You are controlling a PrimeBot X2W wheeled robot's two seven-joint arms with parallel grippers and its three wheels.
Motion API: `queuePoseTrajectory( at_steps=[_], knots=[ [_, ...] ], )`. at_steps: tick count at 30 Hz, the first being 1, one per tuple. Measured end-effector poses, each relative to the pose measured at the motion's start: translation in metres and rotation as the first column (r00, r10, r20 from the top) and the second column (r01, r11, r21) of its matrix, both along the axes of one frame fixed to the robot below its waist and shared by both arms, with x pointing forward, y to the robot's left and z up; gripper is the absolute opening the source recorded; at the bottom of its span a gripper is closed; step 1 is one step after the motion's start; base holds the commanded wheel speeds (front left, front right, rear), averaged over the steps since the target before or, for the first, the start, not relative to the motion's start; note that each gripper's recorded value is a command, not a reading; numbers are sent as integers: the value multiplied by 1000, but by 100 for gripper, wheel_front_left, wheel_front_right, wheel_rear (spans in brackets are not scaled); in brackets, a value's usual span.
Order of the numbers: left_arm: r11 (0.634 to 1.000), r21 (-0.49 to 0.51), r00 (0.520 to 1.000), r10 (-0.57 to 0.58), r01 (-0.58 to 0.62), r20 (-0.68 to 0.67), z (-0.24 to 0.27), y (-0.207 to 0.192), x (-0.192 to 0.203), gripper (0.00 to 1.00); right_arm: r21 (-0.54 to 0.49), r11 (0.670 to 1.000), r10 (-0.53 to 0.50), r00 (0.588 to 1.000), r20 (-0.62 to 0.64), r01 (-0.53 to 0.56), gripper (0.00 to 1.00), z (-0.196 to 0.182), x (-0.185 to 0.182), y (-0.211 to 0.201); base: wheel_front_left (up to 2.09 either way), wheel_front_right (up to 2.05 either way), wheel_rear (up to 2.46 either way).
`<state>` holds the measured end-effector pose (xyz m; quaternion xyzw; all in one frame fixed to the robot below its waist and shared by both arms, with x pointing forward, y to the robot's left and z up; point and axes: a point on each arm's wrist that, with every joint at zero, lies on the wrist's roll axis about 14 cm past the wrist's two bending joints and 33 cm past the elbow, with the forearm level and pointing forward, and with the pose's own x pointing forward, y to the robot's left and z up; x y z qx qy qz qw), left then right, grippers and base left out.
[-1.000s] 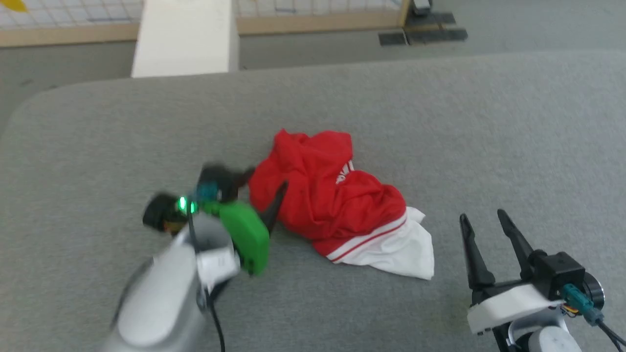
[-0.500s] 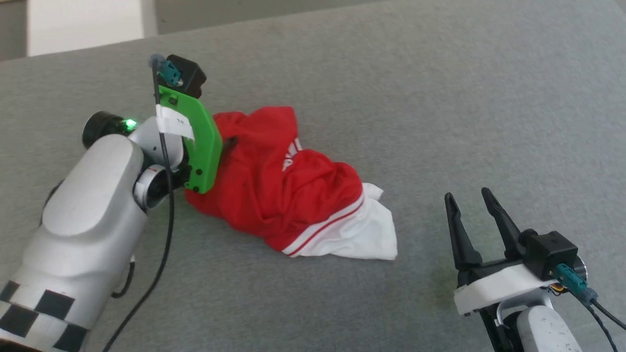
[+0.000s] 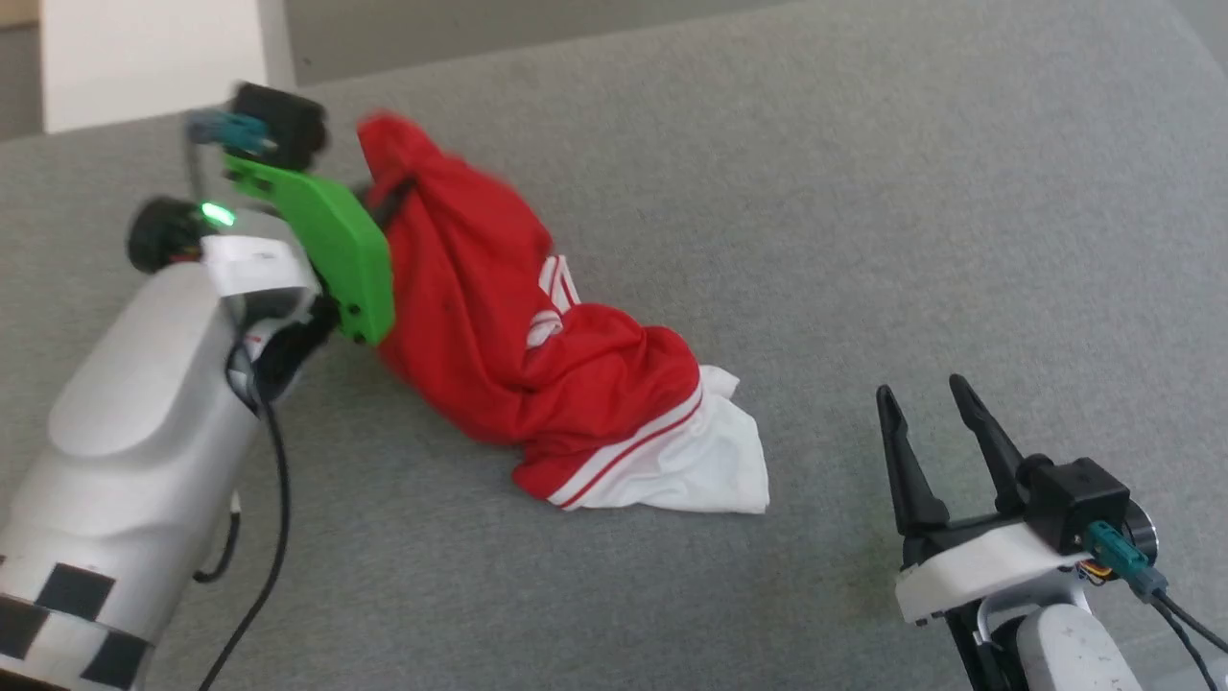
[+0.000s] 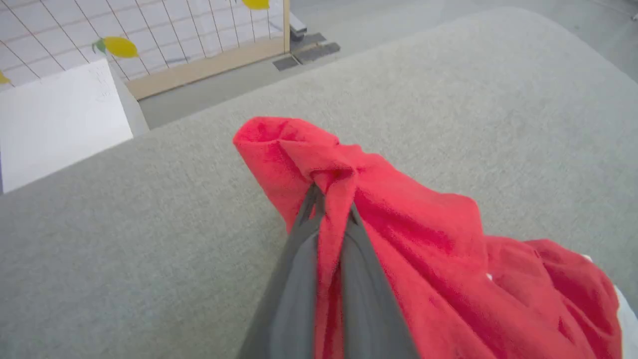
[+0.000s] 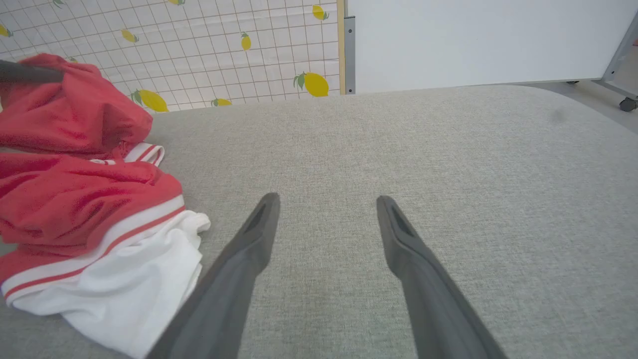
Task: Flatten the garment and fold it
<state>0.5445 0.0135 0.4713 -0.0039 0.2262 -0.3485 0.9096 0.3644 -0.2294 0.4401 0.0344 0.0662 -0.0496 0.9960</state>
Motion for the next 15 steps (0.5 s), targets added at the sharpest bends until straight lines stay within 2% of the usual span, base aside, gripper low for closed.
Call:
queuePoseTrajectory(
  at_steps=[2,4,7,9,12,15],
  knots=[
    [997,-70,987,53,-43,150,40,9,11,0,-2,1000,12,1000,15,-11,100,5,-1,4,0,0,0],
    [990,-131,953,90,-53,290,82,15,17,0,0,1000,20,1000,23,-20,100,7,-4,7,0,0,0],
    [976,-215,848,135,-26,512,154,19,13,0,4,999,35,999,39,-36,100,12,-7,12,0,0,0],
    [962,-270,743,164,24,649,205,19,0,0,2,999,46,997,56,-46,100,17,-7,16,0,0,0],
    [949,-289,632,148,126,761,252,5,-28,0,4,998,55,995,79,-56,100,24,-8,19,0,0,0],
    [945,-234,604,52,227,796,255,-27,-57,0,6,998,60,994,93,-60,100,28,-7,20,0,0,0]
  ],
)
